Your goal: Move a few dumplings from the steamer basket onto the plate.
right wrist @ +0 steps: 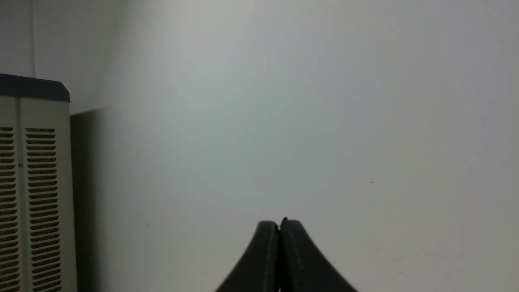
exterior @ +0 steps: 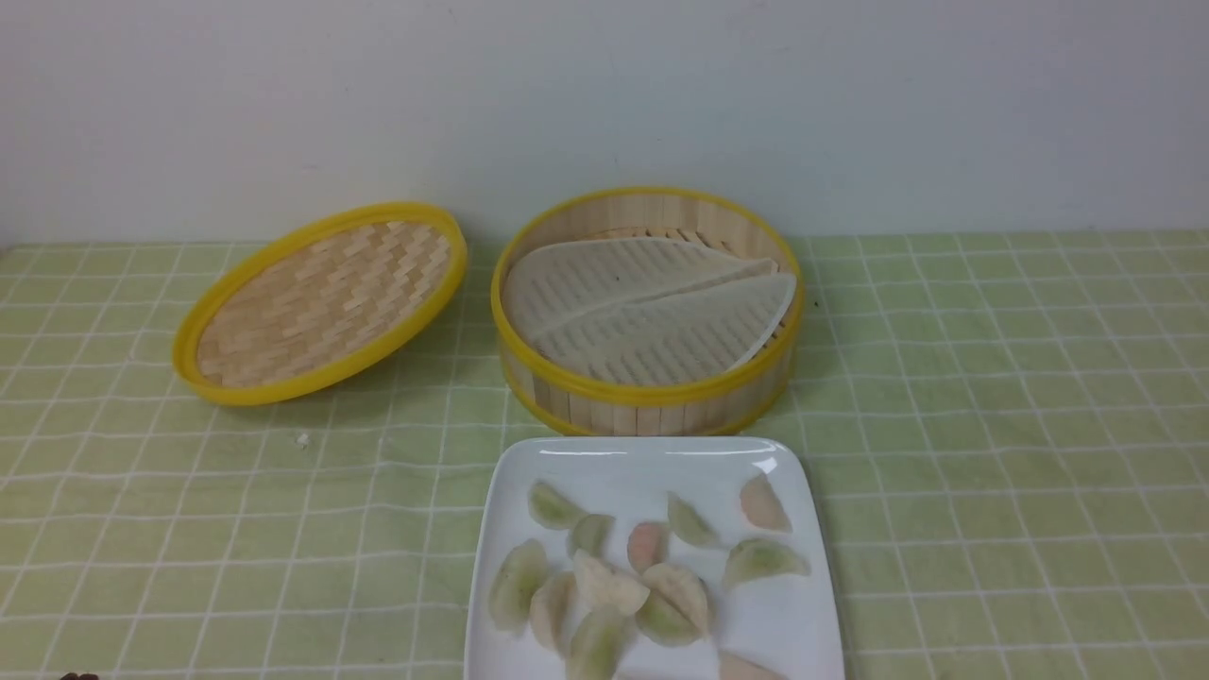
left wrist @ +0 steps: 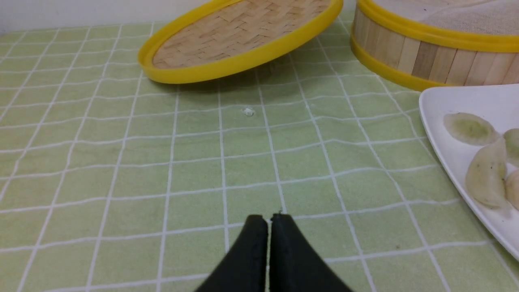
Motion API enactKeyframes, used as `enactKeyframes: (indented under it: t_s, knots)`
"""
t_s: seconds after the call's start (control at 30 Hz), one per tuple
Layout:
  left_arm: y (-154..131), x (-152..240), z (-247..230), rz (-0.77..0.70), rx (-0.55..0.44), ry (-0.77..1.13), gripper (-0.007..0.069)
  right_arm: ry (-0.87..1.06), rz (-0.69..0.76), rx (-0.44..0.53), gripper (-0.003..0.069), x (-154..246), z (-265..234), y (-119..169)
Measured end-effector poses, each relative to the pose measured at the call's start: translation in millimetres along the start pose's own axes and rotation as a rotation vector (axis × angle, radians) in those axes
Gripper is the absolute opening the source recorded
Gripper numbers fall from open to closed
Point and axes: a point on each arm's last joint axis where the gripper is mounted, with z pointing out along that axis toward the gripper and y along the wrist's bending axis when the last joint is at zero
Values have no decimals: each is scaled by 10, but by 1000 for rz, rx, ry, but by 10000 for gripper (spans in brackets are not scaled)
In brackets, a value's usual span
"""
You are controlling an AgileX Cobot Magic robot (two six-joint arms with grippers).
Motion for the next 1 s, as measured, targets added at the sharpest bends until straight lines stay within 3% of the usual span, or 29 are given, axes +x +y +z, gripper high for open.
enactKeyframes:
  t_s: [0.67, 1.0]
  knots:
    - [0, 0, 0, 0, 0, 0, -6, 7, 35, -20, -15, 6, 0, 18]
    - [1, 0, 0, 0, -1, 0, -6, 89, 20, -71, -15, 251, 38, 58]
